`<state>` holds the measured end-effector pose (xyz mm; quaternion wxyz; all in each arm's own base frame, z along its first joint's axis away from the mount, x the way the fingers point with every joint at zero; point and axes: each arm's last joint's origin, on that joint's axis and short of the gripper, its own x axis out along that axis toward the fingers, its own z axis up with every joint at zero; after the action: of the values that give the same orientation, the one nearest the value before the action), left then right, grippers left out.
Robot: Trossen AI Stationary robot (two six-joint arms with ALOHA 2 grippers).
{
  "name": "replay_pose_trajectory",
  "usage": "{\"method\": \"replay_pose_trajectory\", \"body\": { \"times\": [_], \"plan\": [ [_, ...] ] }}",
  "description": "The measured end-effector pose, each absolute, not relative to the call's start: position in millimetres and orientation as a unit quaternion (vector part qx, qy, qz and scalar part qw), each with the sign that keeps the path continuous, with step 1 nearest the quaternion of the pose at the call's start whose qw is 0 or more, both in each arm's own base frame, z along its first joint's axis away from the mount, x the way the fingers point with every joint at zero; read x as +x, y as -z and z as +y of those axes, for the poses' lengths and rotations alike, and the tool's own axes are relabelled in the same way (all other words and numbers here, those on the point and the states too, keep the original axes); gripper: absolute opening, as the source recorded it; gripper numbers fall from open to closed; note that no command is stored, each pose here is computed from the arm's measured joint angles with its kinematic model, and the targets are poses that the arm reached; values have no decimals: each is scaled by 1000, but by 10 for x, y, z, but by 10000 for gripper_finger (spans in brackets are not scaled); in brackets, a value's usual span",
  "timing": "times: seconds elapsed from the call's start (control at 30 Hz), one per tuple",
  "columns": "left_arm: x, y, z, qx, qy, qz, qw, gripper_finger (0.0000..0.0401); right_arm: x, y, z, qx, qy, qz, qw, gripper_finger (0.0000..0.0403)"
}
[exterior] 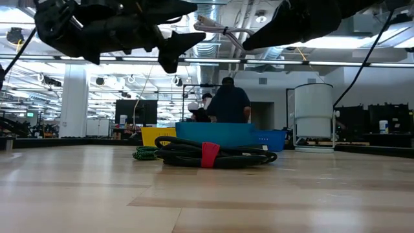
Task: Pick and place items into bin
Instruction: Put the white charger cable into the yellow bin
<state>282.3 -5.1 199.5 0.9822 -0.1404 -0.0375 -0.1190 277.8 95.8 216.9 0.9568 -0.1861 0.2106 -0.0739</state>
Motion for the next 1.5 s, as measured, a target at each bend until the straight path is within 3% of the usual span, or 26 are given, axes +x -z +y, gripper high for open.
{"method": "replay_pose_trajectory", "body": {
  "times": [0.13,0.43,0.6,0.83,1.17,1.5],
  "plan": [
    [2905,-1969,-50,-141,118,-31,982,261,2779,-2170,957,-186,74,210,957,32],
    [2988,-1923,-49,-145,116,-23,982,243,2777,-2165,957,-187,74,212,956,14],
    [2988,-1919,-48,-144,115,-21,983,181,2777,-2166,956,-187,74,212,956,36],
    [2988,-1915,-49,-116,116,-22,986,72,2776,-2164,957,-187,74,213,956,11],
    [2987,-1909,-45,-110,110,-20,988,76,2781,-2174,958,-176,76,207,959,75],
    [2989,-1903,-39,-111,100,-18,989,73,2776,-2164,957,-179,76,212,958,86]
  ]
}}
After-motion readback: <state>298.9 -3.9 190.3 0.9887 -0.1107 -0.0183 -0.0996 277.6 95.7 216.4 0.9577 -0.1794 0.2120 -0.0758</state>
